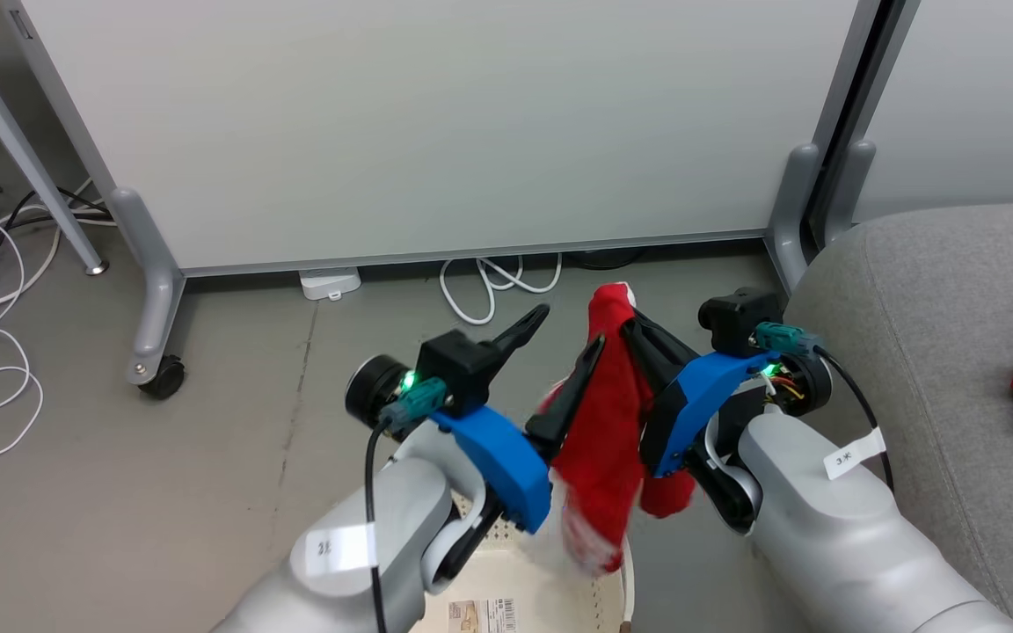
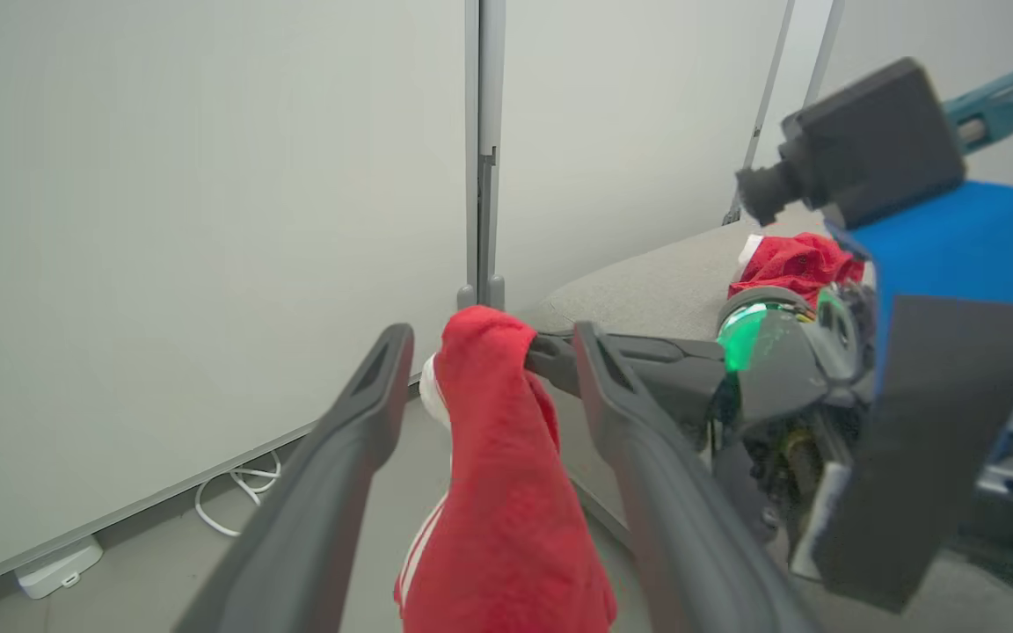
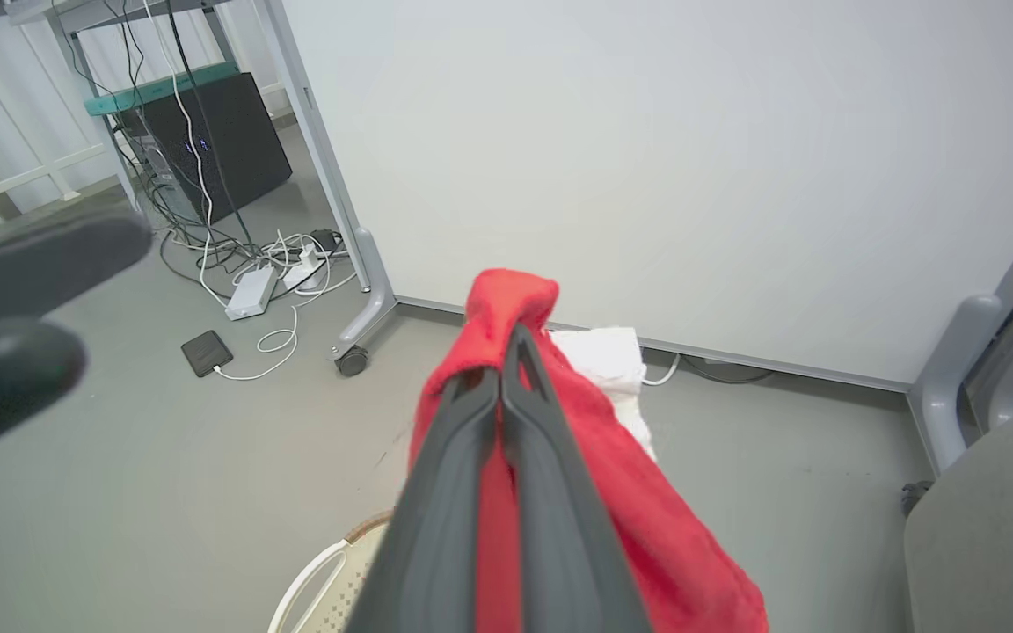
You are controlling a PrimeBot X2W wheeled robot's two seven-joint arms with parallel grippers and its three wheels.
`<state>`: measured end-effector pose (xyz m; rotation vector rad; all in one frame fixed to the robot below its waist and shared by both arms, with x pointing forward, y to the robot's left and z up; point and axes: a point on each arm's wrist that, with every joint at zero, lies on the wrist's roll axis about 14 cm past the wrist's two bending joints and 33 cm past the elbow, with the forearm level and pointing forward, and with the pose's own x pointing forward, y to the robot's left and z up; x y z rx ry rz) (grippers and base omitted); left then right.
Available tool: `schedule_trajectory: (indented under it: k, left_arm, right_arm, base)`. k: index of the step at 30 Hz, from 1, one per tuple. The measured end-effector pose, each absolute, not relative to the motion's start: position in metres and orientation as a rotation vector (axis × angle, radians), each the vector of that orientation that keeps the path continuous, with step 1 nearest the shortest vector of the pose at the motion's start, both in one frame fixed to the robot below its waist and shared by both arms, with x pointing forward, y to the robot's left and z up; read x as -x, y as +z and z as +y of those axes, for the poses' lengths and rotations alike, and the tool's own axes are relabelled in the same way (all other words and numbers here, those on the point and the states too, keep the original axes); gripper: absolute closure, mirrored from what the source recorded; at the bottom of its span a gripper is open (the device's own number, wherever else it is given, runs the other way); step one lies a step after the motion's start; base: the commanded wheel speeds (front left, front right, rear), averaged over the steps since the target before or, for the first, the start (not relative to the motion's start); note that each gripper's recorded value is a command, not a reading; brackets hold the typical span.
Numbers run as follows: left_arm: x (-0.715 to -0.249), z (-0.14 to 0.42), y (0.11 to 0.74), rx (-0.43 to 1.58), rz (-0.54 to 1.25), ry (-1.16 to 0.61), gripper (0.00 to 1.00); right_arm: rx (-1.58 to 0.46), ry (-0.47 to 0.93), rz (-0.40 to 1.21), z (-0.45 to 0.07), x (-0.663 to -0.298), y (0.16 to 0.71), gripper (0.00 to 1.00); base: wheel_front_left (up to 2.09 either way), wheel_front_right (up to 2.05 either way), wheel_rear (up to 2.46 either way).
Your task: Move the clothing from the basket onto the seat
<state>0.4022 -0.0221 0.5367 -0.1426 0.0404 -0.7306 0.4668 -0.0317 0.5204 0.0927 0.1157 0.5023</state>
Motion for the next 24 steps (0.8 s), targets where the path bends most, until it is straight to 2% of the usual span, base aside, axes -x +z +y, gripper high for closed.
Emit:
schedule_trajectory:
  k: [12,24]
  left_arm:
    - [-0.384,0.028,0.511,0.205,0.031,-0.575,0.00]
    - [-0.371,0.076,0.497,0.176,0.006,-0.427,0.00]
  right_arm:
    - [-0.099,0.491,0.086,-0.037,-0.469,0.526,1.00]
    - [-0.105,0.470,0.073,-0.046,-0.467,0.529,1.00]
  base:
    - [0.00,0.00,0.00]
    - [0.00,0.00,0.00]
